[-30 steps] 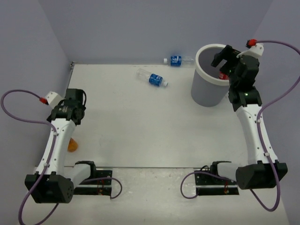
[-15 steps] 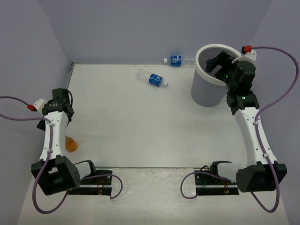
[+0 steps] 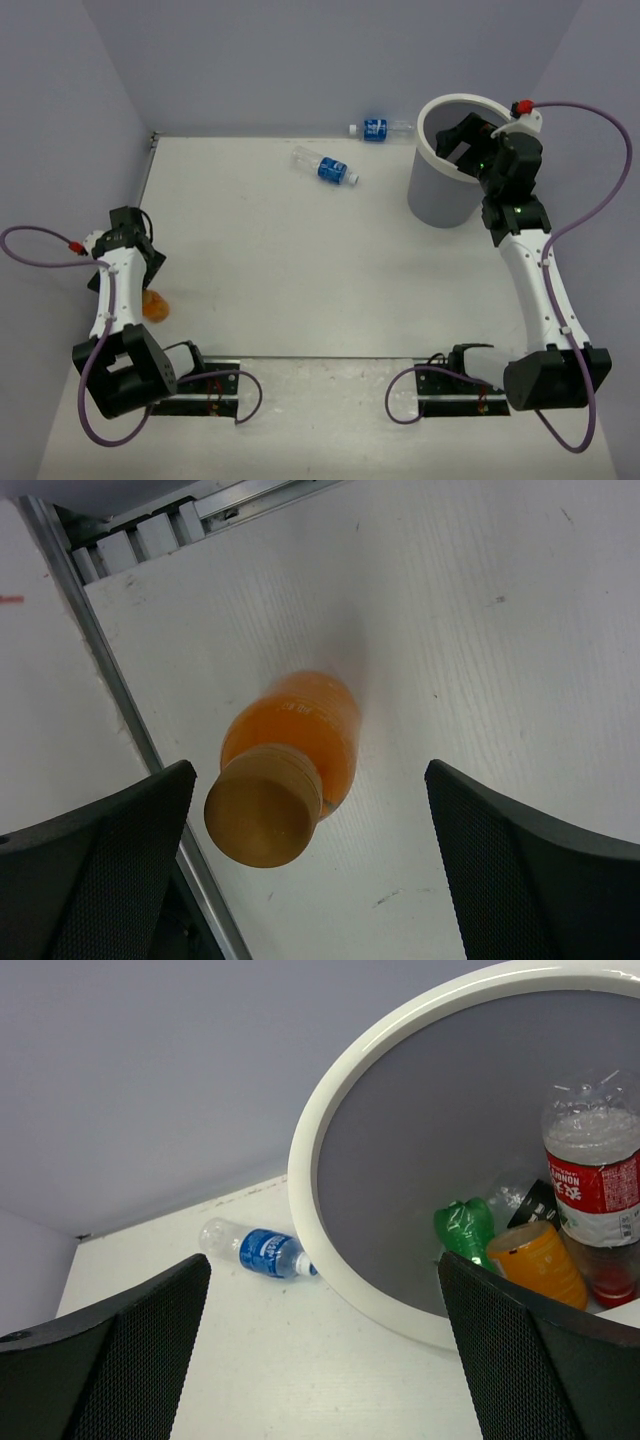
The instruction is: Put the plastic bottles in the bin
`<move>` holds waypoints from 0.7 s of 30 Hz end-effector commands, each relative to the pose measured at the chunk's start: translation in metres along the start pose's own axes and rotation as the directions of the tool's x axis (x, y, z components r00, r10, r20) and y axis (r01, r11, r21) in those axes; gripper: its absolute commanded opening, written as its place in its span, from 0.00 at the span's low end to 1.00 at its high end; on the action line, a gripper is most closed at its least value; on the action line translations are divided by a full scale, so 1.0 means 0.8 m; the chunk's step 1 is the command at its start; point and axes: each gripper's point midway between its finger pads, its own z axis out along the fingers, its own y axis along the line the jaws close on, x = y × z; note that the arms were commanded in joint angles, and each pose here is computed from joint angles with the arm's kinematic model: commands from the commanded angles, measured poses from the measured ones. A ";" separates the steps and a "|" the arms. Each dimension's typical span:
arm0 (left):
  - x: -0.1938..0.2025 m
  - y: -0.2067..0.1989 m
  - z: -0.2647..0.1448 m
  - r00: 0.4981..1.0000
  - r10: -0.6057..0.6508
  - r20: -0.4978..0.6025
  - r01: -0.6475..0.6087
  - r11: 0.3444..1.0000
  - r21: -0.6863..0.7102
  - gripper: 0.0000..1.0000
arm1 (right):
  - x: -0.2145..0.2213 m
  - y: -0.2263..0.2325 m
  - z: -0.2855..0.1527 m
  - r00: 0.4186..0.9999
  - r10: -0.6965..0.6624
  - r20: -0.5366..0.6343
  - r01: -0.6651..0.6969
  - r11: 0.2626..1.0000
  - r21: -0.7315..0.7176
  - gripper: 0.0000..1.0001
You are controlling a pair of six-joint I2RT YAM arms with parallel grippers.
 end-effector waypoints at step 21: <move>0.001 -0.008 -0.002 0.999 0.034 -0.012 -0.033 0.998 0.050 0.23 | -0.010 0.001 -0.008 1.000 -0.002 0.026 0.002 1.000 0.003 0.99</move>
